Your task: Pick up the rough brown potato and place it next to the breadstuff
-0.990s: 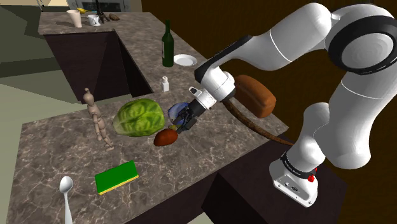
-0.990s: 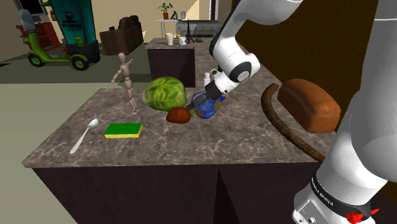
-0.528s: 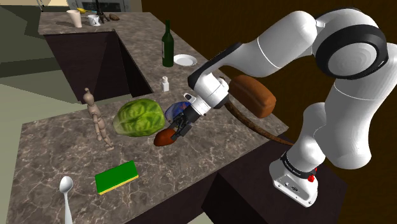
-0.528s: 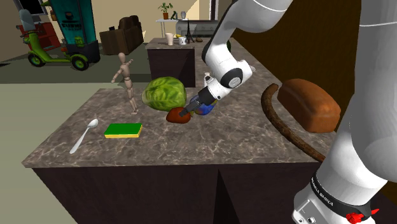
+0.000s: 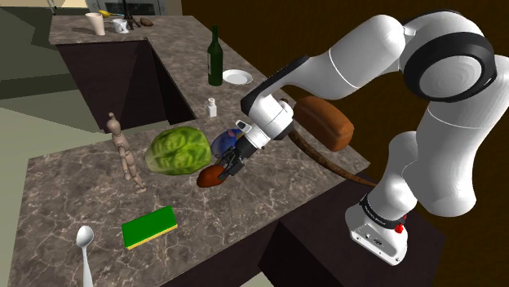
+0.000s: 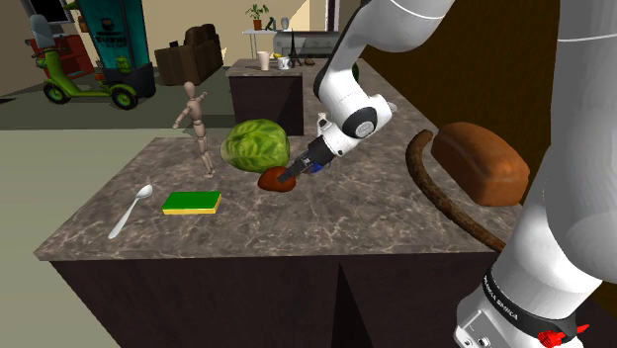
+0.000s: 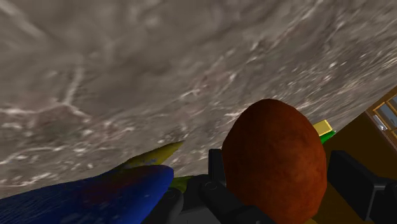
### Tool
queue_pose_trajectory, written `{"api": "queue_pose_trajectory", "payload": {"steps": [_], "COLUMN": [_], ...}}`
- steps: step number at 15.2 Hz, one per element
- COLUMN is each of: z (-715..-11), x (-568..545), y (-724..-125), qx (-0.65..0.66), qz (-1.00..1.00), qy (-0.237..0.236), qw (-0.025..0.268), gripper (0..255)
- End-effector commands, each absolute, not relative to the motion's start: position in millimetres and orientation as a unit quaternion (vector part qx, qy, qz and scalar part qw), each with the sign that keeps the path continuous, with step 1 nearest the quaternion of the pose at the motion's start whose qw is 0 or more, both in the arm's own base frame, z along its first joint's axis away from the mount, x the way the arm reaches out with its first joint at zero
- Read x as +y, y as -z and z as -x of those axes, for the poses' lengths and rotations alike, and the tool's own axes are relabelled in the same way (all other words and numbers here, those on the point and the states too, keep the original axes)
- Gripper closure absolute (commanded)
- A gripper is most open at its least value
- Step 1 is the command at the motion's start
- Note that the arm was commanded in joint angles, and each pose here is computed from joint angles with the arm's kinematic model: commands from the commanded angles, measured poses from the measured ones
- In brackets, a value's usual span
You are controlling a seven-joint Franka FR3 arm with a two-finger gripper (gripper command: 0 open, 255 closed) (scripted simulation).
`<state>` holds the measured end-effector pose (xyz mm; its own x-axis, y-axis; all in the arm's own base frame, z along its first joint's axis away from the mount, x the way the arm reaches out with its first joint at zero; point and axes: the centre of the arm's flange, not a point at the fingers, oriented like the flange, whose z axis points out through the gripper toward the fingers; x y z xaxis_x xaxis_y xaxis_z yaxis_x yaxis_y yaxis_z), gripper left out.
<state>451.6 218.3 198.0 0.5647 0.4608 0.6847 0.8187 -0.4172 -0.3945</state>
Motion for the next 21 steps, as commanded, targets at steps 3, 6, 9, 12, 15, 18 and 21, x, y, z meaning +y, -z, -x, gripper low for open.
{"api": "queue_pose_trajectory", "payload": {"steps": [3,6,9,12,15,18,21], "z": [-450.2,-450.1,-450.1,-450.1,-450.1,-450.1,-450.1], "x": [218.4,218.8,217.4,217.4,217.4,217.4,217.4], "y": [-195.6,-195.9,-200.0,-215.9,-231.7,-247.6,-263.4], "qx": [-0.397,-0.397,-0.397,-0.397,-0.397,-0.397,-0.397], "qz": [0.807,0.807,0.807,0.807,0.807,0.807,0.807], "qy": [0.240,0.240,0.240,0.240,0.240,0.240,0.240], "qw": [0.365,0.365,0.365,0.365,0.365,0.365,0.365], "gripper": [255,255,255,255,255,255,255]}}
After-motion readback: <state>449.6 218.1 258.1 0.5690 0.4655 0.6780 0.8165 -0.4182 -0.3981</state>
